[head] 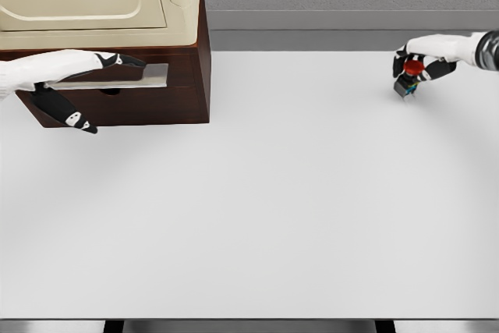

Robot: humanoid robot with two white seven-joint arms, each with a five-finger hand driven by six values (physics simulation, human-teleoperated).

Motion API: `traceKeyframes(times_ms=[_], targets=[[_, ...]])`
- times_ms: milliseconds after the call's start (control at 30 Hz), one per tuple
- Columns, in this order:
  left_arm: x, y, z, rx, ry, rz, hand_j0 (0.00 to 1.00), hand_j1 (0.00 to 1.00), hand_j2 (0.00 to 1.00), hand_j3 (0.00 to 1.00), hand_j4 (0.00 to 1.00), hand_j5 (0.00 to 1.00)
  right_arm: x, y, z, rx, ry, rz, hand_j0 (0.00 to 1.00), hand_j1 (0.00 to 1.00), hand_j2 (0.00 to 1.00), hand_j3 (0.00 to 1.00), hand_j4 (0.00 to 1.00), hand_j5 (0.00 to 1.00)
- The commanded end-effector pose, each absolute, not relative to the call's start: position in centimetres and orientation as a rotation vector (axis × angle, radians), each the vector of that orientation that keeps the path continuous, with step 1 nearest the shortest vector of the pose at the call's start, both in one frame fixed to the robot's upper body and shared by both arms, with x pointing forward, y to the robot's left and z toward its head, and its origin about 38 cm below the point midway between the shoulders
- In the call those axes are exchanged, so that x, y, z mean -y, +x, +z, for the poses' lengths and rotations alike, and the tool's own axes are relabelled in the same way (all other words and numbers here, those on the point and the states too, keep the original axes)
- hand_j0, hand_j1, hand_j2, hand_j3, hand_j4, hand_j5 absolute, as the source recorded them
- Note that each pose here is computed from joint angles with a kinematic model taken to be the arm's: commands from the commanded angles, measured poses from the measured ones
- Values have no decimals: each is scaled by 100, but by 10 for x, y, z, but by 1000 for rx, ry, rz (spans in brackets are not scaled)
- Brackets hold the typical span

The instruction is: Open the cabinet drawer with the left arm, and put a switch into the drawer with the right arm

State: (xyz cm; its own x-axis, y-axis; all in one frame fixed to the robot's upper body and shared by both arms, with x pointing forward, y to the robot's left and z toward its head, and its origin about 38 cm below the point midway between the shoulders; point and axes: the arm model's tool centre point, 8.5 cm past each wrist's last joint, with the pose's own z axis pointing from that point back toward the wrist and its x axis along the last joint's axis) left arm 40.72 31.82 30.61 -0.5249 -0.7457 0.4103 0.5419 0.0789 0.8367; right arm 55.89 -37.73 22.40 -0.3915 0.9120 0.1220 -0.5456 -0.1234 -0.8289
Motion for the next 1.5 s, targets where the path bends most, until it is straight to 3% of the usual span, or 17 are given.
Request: traceKeyframes(times_ms=[0,167,867,1467], targets=[[-316,408,306,1366,216,-1640,100,100,100,100,100,100,373,558,227,1057,-507,1760,45,45,45,45,45,45],[-313,406,296,1358,185,-1635,100,100,100,100,100,100,369,561,240,1090,-519,1784,45,45,45,45,45,45],[-319,416,287,1305,191,-1555,100,100,100,100,100,100,274,529,294,1307,-582,2153,43,43,43,43,43,43],[-319,417,285,1302,171,-1528,100,100,100,100,100,100,217,474,309,1531,-402,2307,43,43,43,43,43,43]])
